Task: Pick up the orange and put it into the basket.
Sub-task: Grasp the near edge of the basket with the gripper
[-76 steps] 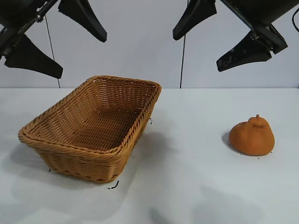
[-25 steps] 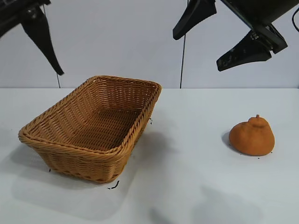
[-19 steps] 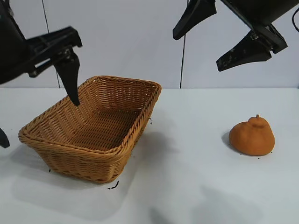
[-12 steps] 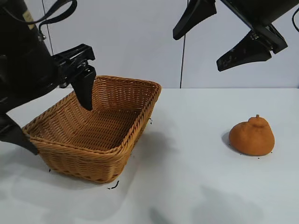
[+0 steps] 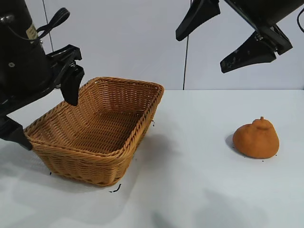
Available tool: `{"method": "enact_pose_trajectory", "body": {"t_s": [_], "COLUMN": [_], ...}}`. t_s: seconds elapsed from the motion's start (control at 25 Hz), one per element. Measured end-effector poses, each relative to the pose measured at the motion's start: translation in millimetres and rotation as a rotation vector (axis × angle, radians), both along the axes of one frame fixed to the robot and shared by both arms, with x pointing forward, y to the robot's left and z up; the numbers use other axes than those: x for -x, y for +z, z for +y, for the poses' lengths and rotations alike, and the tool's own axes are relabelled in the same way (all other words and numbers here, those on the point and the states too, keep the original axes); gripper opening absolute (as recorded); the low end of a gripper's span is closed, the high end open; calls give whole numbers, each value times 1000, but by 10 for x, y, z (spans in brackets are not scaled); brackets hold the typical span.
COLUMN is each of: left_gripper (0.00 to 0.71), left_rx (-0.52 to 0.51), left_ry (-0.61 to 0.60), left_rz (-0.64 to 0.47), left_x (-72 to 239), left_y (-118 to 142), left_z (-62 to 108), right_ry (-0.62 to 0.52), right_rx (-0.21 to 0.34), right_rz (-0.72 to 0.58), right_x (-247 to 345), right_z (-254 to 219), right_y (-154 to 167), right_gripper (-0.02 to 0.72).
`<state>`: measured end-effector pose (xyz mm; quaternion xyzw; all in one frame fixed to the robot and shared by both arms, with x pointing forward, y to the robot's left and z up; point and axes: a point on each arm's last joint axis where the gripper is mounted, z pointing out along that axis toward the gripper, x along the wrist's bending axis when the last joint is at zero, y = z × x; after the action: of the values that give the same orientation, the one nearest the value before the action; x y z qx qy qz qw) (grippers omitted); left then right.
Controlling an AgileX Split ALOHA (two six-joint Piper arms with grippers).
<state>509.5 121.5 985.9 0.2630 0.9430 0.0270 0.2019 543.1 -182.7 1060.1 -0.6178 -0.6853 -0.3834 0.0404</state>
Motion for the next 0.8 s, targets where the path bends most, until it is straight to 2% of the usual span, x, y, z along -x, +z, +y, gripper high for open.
{"method": "enact_pose_trajectory", "body": {"t_s": [0.2,0.56,0.8], "left_gripper": [672,672,672], "left_rx": [50,35,23], "left_ry": [38,82,18], "left_rz": [27,86,150], "left_x": [-50,-130,-164], "left_y": [-110,-189,-424], "left_z": [-31,132,78], "right_ry": [2,4,4], "right_rx": [0,0,0], "right_rz": [2,5,5], "right_x": [2,5,5], "right_z": [1,2,2], "right_y": [-1,-2,-2], "right_gripper": [696,696,696]}}
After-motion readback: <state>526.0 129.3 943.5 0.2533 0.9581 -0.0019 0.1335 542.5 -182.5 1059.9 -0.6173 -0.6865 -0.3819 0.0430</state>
